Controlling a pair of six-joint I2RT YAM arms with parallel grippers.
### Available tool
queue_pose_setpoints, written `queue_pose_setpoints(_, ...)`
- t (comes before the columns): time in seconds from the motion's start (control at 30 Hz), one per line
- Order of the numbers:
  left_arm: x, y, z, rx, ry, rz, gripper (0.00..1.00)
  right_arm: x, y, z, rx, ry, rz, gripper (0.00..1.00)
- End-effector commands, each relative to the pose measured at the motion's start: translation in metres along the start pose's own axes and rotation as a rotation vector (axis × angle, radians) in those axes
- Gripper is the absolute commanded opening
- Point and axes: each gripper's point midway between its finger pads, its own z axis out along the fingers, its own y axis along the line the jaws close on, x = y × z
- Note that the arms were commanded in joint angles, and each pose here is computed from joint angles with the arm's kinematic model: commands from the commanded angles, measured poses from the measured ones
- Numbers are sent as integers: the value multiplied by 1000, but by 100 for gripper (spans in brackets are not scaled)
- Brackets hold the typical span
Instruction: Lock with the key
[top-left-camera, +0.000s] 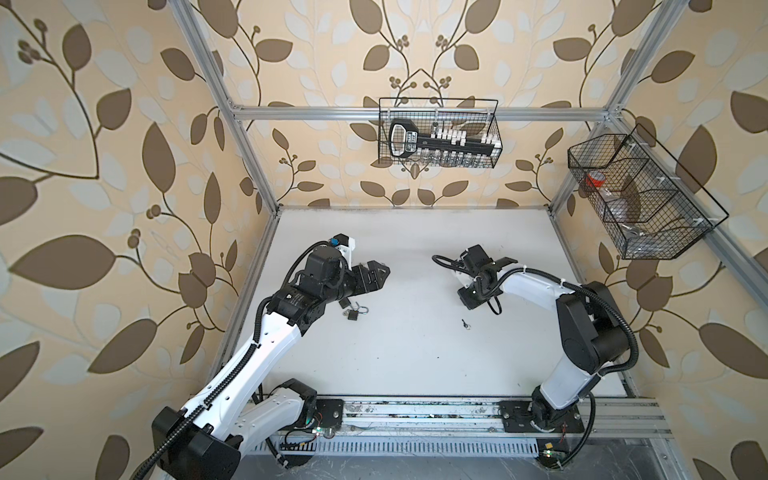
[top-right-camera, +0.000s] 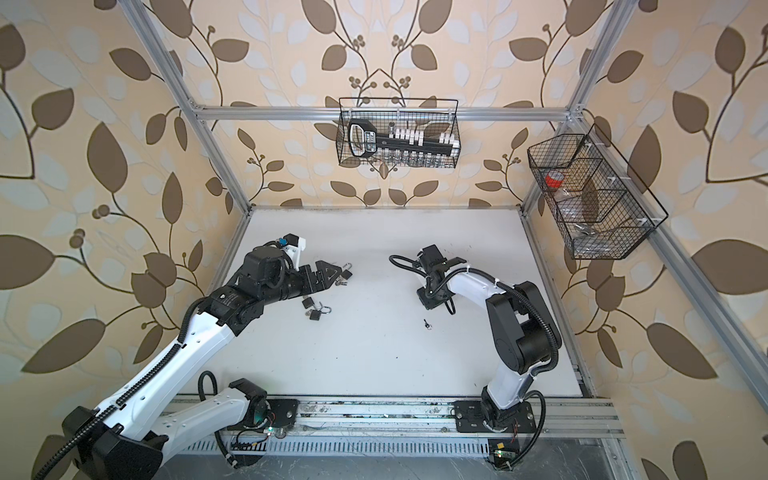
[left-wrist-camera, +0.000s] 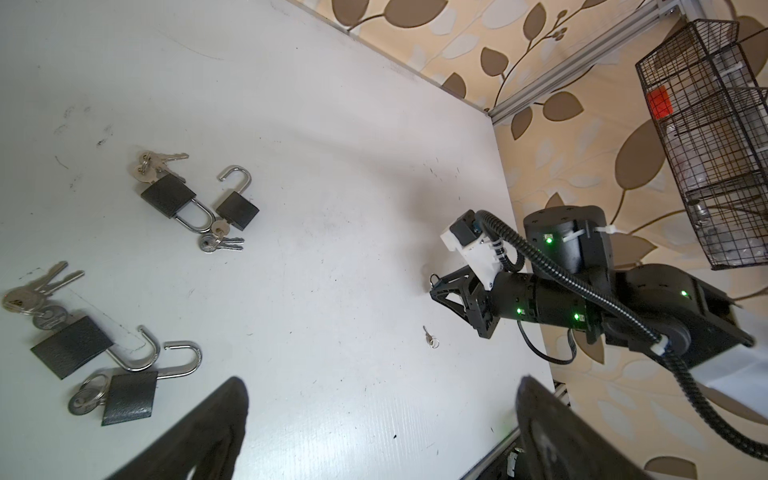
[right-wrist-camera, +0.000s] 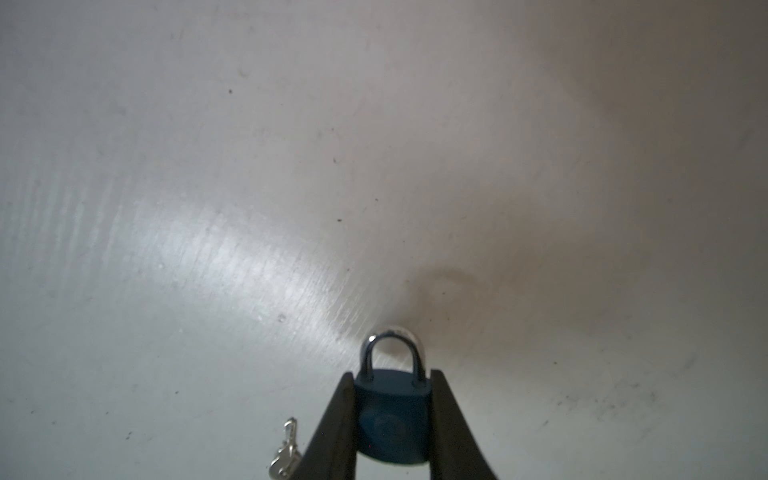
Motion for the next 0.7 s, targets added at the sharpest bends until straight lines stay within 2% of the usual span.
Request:
queue_pose_setpoints(0.0, -3, -3, -1, 22, -10, 6, 99, -17, -3, 2, -2, -21, -6, 4)
queue_pose_setpoints(0.37, -2, -3, -6, 18, -9, 12, 99, -28, -1, 21, -24, 11, -50, 7)
queue_pose_setpoints(0.67, -1, -6, -4, 32, 6, 11, 99, -18, 0, 31, -26, 67, -90, 16)
